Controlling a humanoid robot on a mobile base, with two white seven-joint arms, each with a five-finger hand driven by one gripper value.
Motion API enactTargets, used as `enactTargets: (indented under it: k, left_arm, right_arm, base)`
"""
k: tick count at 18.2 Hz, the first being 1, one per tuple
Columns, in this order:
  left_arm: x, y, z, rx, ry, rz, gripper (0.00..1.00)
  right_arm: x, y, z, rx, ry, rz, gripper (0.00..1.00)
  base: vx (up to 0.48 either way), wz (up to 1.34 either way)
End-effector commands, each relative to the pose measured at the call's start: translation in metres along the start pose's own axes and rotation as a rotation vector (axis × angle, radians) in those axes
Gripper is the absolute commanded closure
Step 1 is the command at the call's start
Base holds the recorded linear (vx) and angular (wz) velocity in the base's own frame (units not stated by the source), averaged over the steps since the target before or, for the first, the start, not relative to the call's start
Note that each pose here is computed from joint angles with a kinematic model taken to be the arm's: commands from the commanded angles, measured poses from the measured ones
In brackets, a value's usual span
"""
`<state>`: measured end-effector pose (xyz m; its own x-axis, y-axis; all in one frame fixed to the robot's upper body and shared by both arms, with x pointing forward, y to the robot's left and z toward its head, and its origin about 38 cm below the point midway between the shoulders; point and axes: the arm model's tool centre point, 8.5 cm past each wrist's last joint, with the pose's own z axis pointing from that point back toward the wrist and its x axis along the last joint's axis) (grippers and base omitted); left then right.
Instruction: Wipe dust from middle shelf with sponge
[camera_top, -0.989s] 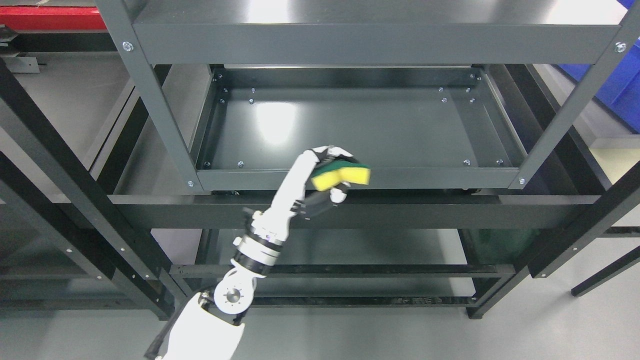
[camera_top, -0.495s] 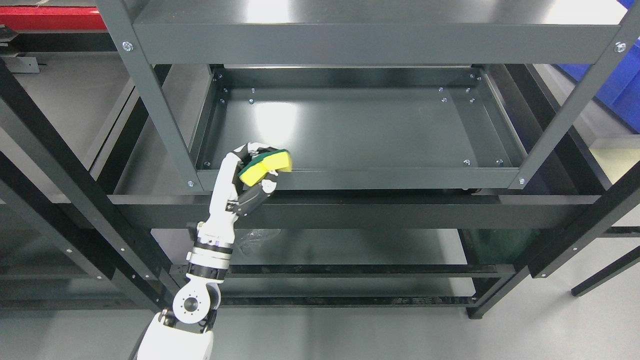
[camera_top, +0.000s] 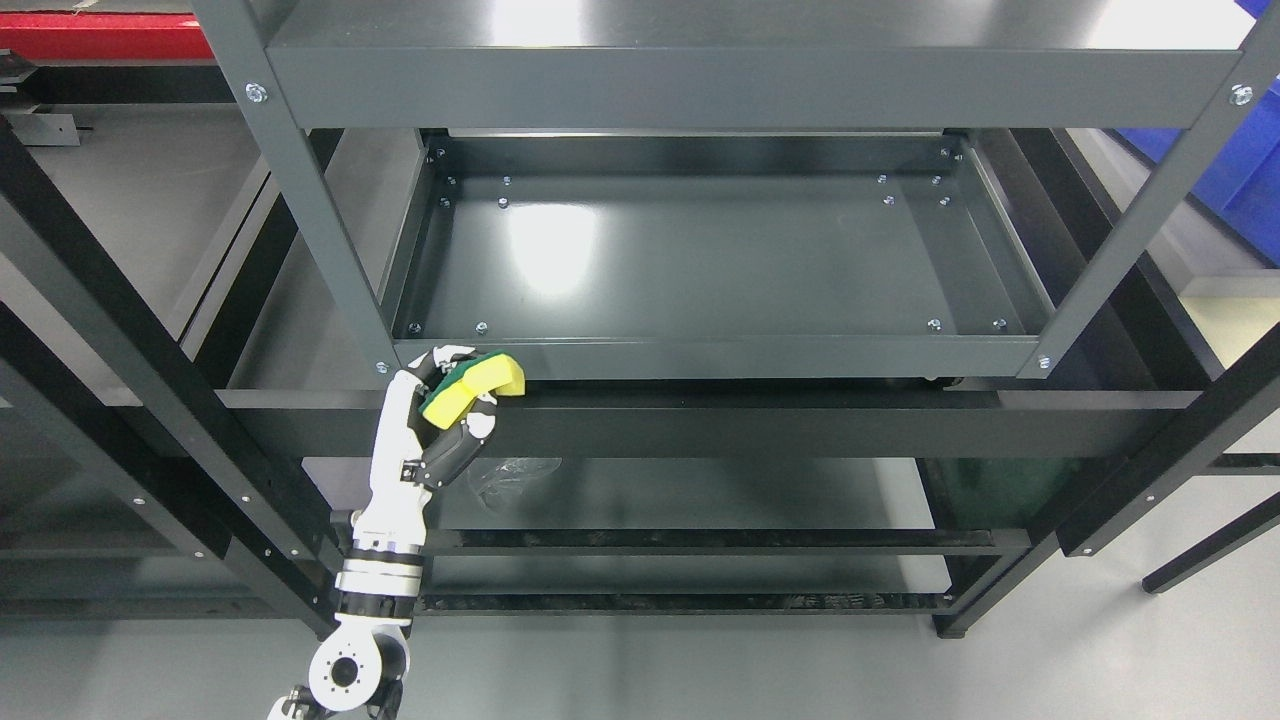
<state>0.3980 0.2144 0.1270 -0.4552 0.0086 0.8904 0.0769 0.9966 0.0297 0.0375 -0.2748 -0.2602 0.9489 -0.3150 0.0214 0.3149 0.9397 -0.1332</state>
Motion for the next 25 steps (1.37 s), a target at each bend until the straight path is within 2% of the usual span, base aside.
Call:
enactTargets:
  k: [1,8,25]
  left_arm:
    - [0.006,0.005,0.01,0.002,-0.009,-0.001,0.99]
    - [0.049,0.004,-0.029,0.048,-0.014,0.006,0.99]
    - [0.055,-0.01,-0.03,0.008,-0.023,0.018,0.99]
  right_arm:
    - [0.01,-0.01,0.0,-0.014,-0.022,-0.003,0.0]
    - [0.01,-0.01,0.0,-0.014,-0.022,-0.003,0.0]
    - [0.01,-0.01,0.0,-0.014,-0.022,-0.003,0.0]
  base:
    - [0.0,0.0]
    - [0.0,0.0]
    - [0.0,0.0]
